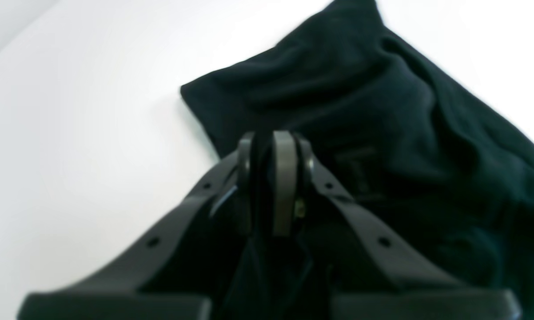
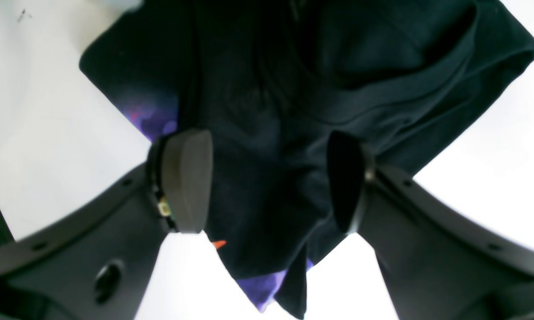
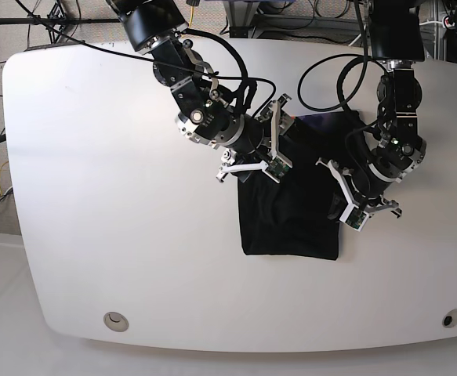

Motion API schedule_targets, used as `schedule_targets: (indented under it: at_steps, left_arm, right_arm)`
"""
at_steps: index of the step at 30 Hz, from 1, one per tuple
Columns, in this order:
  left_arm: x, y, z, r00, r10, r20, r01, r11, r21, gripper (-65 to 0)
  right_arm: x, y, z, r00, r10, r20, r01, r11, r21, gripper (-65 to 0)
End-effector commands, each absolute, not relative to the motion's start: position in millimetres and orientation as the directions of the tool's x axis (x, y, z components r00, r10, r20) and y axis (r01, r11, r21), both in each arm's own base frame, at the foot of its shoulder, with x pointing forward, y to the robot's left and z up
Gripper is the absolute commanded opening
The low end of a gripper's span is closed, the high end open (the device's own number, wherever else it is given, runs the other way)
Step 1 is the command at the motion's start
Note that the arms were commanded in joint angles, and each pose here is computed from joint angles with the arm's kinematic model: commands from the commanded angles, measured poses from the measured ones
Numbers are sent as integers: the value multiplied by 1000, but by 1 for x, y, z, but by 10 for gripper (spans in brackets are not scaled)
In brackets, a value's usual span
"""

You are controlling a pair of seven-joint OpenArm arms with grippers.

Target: Fold the T-shirt properly

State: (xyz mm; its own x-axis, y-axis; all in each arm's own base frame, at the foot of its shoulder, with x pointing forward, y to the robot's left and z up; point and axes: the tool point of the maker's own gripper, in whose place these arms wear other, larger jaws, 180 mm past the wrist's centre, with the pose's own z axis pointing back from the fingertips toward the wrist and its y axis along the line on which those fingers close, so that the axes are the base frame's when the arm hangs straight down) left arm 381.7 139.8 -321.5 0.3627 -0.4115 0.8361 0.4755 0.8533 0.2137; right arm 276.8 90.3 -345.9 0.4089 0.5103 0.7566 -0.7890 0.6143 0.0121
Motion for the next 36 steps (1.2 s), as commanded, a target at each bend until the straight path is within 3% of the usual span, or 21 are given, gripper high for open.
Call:
schedule_targets:
  at_steps: [1, 26, 36]
  left_arm:
    - [395, 141, -310, 329, -392, 859, 466, 859, 214, -607]
    - [435, 152, -333, 352, -280, 893, 444, 890, 104, -607]
    - [451, 156, -335, 318, -328, 889, 441, 882, 168, -607]
  right_arm:
    - [282, 94, -334, 385, 484, 786, -787, 616, 6, -256]
    - [281, 94, -335, 389, 484, 784, -787, 616, 10, -256]
    - [280, 94, -336, 390, 485, 783, -787, 616, 10, -256]
